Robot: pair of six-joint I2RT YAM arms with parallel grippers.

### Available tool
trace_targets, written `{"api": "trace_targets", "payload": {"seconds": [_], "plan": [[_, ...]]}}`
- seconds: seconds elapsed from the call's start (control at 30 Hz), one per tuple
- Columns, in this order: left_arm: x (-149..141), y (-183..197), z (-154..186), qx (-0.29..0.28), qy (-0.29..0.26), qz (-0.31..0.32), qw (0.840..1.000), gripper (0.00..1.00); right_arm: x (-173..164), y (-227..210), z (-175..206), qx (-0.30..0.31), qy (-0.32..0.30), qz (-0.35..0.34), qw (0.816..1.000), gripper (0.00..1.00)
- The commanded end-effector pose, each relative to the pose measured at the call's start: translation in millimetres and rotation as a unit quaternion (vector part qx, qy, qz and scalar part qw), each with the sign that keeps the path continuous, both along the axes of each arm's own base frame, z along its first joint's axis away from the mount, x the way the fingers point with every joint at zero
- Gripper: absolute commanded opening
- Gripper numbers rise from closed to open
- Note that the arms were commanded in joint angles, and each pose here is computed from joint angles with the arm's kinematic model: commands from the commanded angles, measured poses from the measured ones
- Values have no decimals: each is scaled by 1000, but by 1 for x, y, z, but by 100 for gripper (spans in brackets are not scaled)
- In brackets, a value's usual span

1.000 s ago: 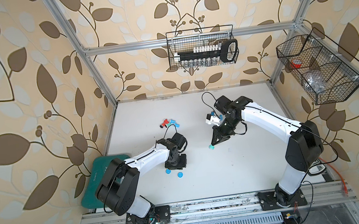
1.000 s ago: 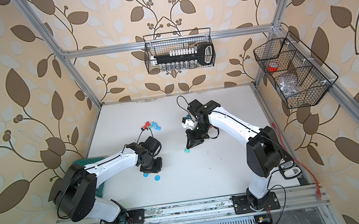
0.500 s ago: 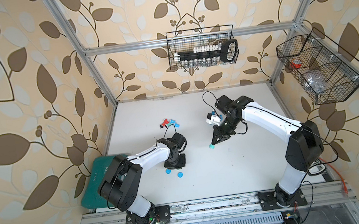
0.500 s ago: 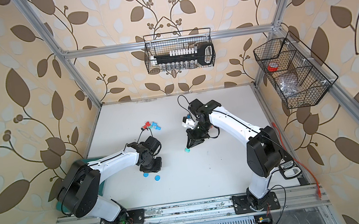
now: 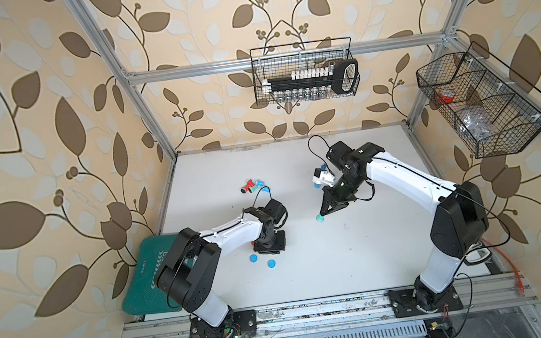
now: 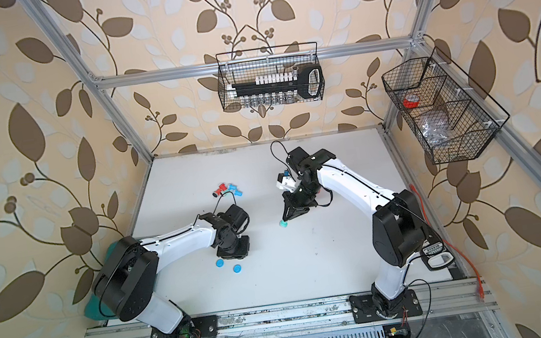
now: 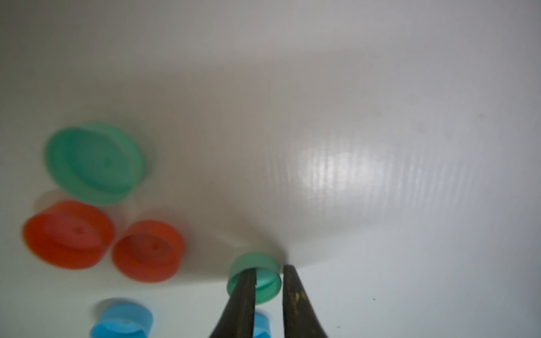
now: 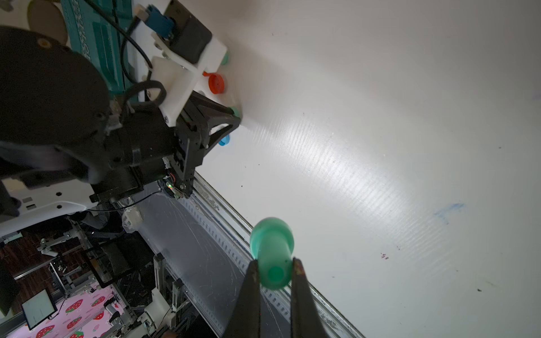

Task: Close the stamp cap
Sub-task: Move the cover to the center of the board.

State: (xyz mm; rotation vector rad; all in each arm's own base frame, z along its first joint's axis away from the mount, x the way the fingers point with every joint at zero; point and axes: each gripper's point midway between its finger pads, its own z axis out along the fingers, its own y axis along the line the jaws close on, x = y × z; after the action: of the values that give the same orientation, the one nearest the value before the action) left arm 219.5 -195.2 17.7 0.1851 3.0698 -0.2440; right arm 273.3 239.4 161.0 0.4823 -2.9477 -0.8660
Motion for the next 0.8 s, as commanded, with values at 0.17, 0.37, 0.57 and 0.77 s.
{"api": "trace_targets", "payload": {"seconds": [0.17, 0.37, 0.57, 0.77], "plan": [[-15, -95, -11, -23, 18, -51, 998, 21, 25, -33, 31, -6, -58, -62, 996, 7], [-16, -133, -7, -22, 17, -76, 997, 30, 29, -52, 36, -11, -68, -86, 994, 7], [-9, -138, 19, -30, -4, -77, 997, 47, 28, -63, 36, -25, -78, -96, 992, 7], [-7, -138, 71, -57, -35, -82, 994, 53, 32, -74, 39, -43, -93, -109, 989, 7]]}}
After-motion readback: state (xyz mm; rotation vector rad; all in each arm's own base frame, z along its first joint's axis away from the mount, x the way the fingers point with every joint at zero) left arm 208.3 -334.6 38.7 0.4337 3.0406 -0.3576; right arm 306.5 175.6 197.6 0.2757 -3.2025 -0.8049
